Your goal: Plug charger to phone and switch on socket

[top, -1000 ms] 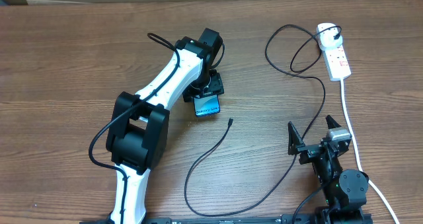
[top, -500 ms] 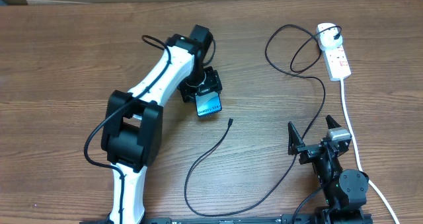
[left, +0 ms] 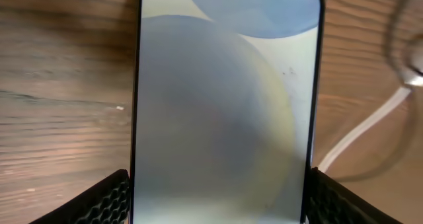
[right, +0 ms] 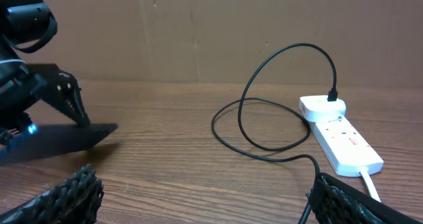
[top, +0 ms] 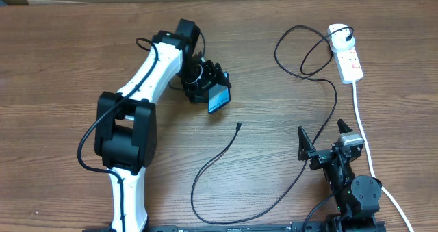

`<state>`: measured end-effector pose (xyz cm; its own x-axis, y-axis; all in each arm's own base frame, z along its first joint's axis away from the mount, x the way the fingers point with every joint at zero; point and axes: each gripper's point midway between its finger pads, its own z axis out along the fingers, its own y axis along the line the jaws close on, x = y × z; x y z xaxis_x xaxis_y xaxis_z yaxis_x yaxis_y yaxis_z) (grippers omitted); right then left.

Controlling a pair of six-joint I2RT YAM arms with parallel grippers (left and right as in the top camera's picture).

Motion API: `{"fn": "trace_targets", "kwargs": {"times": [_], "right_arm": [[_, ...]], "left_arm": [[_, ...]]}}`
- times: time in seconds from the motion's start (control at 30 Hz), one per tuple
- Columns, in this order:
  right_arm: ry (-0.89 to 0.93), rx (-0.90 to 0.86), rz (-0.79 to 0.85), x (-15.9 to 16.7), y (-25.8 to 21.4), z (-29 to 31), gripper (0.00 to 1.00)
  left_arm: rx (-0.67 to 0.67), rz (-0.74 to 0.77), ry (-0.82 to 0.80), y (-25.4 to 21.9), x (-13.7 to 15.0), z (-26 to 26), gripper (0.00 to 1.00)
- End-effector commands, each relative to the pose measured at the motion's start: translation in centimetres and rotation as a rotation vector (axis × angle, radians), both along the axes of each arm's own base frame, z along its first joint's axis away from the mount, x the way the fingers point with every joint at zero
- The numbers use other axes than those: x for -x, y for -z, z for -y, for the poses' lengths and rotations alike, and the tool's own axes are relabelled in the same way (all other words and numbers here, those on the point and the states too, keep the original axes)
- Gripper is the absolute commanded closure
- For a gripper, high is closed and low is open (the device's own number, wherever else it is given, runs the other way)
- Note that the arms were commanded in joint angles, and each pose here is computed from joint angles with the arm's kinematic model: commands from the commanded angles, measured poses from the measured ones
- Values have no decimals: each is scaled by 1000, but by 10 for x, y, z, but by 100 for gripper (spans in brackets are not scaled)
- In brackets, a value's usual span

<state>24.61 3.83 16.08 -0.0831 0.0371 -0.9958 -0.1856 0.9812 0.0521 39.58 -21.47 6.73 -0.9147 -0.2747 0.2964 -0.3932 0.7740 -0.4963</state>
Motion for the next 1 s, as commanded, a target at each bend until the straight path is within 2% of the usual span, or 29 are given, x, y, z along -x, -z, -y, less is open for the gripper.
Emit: {"fn": "trace_targets", "kwargs": {"times": [0.0,0.17,0.4,0.63,0.97], "right_arm": [[2,-3,0,0,2,0,0],[2,-3,0,0,2,0,0],[2,-3,0,0,2,0,0],[2,-3,0,0,2,0,0],[2,-3,0,0,2,0,0]], "left_arm": [[215,5,-2,-33,-10,13,26],[309,-1,-35,-46,-18,5,25],[373,-10,-58,-55,-22,-2,25],[387,-12,-67,-57,-24,-4,25],[380,-57,-171,-56,-34,-24,27]]}}
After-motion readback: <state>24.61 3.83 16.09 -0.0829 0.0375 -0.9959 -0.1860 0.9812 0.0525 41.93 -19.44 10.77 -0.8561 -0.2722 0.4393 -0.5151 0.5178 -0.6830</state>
